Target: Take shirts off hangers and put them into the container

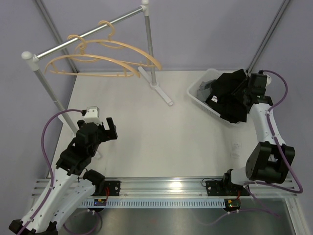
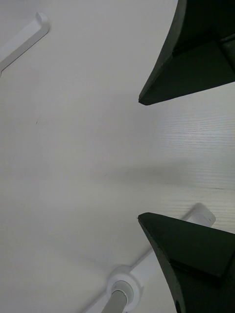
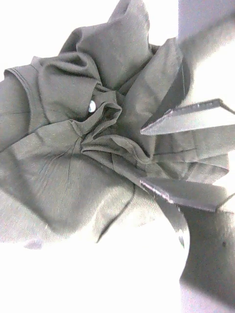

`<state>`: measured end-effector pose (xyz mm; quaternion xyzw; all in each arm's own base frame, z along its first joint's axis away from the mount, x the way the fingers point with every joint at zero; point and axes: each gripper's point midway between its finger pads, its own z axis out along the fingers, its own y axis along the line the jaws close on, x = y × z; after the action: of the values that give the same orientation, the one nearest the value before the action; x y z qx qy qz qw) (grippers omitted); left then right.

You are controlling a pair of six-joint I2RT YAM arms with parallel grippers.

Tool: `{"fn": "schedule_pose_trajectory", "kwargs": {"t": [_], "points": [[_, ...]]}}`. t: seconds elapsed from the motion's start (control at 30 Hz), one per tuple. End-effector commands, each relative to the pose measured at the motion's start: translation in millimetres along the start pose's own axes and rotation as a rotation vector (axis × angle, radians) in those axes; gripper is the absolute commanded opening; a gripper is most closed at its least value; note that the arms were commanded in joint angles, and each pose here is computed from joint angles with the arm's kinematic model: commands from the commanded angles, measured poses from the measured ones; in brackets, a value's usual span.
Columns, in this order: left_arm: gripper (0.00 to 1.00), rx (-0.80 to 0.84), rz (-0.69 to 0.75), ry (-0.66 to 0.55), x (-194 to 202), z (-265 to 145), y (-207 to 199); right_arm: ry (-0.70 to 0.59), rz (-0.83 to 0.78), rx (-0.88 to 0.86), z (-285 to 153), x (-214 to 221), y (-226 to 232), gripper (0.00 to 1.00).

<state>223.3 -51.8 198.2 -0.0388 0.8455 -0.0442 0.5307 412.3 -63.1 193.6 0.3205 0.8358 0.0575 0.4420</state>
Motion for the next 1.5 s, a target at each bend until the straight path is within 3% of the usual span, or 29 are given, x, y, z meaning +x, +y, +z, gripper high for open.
{"fn": "schedule_pose_trajectory", "kwargs": {"t": [0.0, 0.3, 0.47, 0.73, 0.77, 0.93, 1.03, 1.17, 1.23, 1.27, 1.37, 1.4, 1.47], "points": [[0.99, -0.002, -0.012, -0.055, -12.2, -1.4, 1.1, -0.061, -0.009, 0.019, -22.7, -10.0, -2.7, 0.52], [0.99, 0.010, -0.018, -0.068, -14.7, -4.3, 0.0, -0.305, -0.017, -0.072, -99.3, -64.7, 15.6, 0.79], [0.99, 0.011, -0.019, -0.067, -14.6, -4.3, -0.3, -0.414, -0.012, -0.034, -107.2, -109.8, 23.3, 0.82], [0.99, 0.013, -0.016, -0.062, -13.0, -3.6, -0.6, -0.461, -0.059, -0.051, -22.1, -172.6, 60.3, 0.84], [0.99, 0.013, -0.016, -0.062, -13.0, -3.6, -0.6, -0.428, -0.072, -0.036, 2.9, -167.0, 57.9, 0.84], [0.99, 0.011, -0.011, -0.051, -10.7, -1.5, -1.0, -0.443, -0.130, -0.042, 47.1, -189.4, 71.8, 0.83], [0.99, 0.003, -0.011, -0.047, -10.1, -0.4, -0.1, -0.372, -0.166, -0.019, 93.5, -175.4, 67.4, 0.83], [0.99, 0.001, -0.010, -0.045, -9.7, 0.1, 0.1, -0.322, -0.190, -0.037, 114.3, -163.8, 69.1, 0.73], [0.99, 0.002, -0.009, -0.043, -9.4, 0.3, -0.2, -0.294, -0.197, -0.043, 120.0, -153.6, 66.8, 0.61], [0.99, 0.004, -0.008, -0.044, -9.9, 0.1, -0.5, -0.288, -0.198, -0.043, 120.3, -150.6, 65.7, 0.48], [0.99, 0.009, -0.009, -0.044, -9.9, -0.2, -1.2, -0.253, -0.205, -0.047, 121.7, -134.1, 60.6, 0.32], [0.99, 0.010, -0.009, -0.044, -9.8, -0.3, -1.5, -0.226, -0.205, -0.039, 124.5, -123.4, 54.6, 0.22], [0.99, 0.014, -0.009, -0.047, -10.4, -1.1, -1.9, -0.189, -0.201, -0.044, 122.1, -107.5, 50.1, 0.14]]}}
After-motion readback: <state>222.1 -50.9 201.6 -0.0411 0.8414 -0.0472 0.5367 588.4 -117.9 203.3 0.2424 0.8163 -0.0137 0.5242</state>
